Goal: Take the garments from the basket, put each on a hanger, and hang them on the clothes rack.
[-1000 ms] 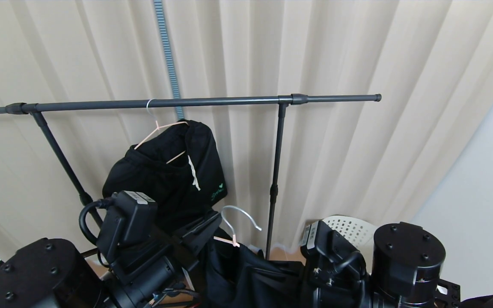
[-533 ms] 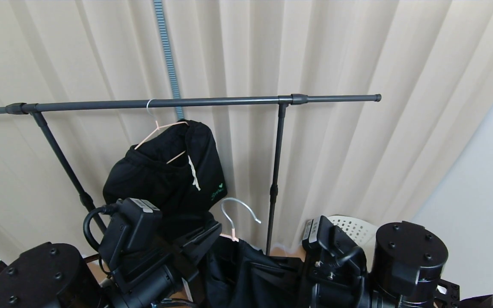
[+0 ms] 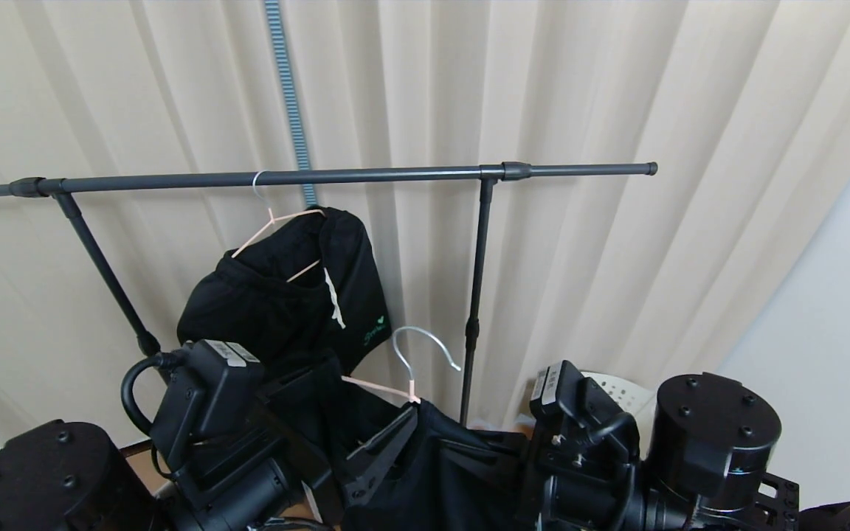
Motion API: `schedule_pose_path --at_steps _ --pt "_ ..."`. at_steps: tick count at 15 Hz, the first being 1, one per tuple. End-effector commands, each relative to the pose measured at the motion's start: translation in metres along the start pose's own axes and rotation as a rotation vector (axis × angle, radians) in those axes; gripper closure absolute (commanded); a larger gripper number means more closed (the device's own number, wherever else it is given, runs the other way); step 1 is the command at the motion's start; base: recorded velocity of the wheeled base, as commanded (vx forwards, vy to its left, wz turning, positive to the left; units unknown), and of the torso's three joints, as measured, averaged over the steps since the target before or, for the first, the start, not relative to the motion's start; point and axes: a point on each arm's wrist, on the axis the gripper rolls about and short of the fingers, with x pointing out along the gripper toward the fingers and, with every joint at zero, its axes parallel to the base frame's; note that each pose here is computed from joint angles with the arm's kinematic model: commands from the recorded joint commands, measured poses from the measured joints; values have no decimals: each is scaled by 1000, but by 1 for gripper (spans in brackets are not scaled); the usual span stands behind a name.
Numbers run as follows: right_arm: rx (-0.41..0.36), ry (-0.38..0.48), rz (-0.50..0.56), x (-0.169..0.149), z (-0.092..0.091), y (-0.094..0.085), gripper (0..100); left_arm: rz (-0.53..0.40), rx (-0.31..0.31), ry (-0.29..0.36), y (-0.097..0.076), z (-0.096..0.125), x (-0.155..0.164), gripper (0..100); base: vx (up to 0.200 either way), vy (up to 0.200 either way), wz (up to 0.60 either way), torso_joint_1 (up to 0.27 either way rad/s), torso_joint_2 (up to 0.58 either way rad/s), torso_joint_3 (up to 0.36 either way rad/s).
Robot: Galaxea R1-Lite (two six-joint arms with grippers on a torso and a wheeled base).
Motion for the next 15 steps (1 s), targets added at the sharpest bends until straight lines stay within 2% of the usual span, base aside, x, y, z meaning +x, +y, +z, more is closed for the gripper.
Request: schedule_pose_path --at_steps 1,3,4,6,9,10,11,13,15 --pt "1 -5 -5 0 1 -2 100 0 -2 -12 0 3 -2 0 0 0 0 0 0 0" --pt "5 -11 -20 -1 2 -7 100 -1 -2 -18 0 4 -3 0 0 0 0 0 0 0" --pt "9 -19 -39 -3 4 -12 100 0 2 -7 0 4 -2 0 0 0 0 0 0 0" --pt "3 -46 -44 -6 11 -13 100 2 34 31 -1 4 2 0 0 0 0 0 0 0" --pt "-1 -61 -45 -9 15 -13 100 12 66 76 -2 27 6 0 0 0 0 0 0 0" --pt "-3 -66 -50 -10 16 -14 100 13 76 148 -4 48 8 0 0 0 0 0 0 0" --pt "-2 -69 -50 -10 17 -14 100 14 82 204 -5 59 8 0 0 0 0 0 0 0" --pt "-5 -73 -48 -11 18 -13 100 20 89 265 -6 76 11 0 0 0 0 0 0 0" --pt "-5 -72 -48 -11 17 -13 100 31 120 306 -4 80 13 0 0 0 0 0 0 0"
